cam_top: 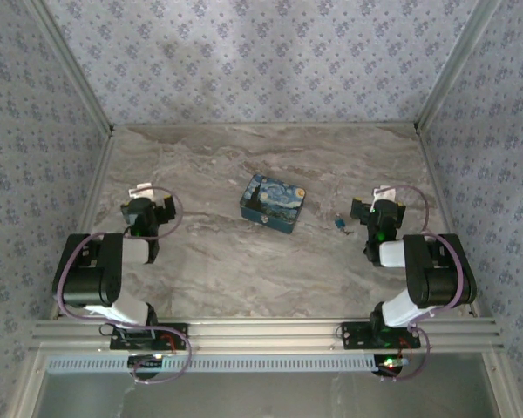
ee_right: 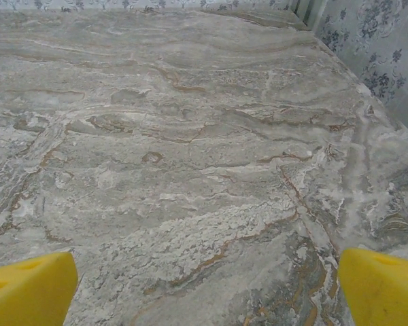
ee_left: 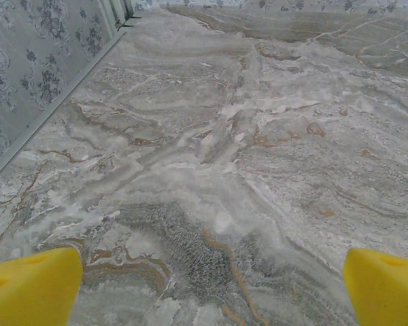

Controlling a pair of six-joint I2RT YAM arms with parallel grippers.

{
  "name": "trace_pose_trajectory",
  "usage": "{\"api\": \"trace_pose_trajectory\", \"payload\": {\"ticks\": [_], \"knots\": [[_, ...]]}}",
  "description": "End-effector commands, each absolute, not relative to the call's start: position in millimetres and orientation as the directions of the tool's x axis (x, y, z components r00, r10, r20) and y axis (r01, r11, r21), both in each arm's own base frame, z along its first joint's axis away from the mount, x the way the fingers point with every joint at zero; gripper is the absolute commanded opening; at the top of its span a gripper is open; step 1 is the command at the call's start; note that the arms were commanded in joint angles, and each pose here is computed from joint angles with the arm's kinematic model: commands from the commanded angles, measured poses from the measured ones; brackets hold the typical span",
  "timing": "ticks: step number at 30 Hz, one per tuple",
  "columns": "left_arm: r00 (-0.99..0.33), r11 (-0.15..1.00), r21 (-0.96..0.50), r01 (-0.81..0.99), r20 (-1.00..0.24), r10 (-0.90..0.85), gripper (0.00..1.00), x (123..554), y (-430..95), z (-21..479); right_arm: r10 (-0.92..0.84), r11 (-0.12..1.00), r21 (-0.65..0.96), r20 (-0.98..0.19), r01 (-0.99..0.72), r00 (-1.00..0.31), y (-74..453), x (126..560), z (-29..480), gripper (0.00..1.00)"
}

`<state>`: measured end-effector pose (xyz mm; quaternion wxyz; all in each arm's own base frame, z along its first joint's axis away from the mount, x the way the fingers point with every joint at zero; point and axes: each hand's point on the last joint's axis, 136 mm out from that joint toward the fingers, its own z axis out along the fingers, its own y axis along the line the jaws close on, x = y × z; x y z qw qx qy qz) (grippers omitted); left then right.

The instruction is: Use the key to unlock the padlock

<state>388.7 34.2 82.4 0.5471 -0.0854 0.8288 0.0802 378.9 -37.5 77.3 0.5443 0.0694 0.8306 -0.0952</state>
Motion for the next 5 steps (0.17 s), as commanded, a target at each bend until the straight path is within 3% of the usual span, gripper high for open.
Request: {"api": "trace_pose_trajectory", "payload": {"ticks": [1,5], "knots": [[-0.347,0.975,0.044,-0.219,-0.937,-0.036,0.98,392.1,31.7,93.0,0.008,0.975,-0.074,-0.931,0.21,-0.366,-37.6,386.1,88.0,1.0],[-0.349,0.975,0.042,-0.219,-0.936,-0.038,0.98,392.1,31.8,92.7,0.007,0.975,-0.075,-0.932,0.21,-0.362,-37.8,385.7,88.7,1.0]]}}
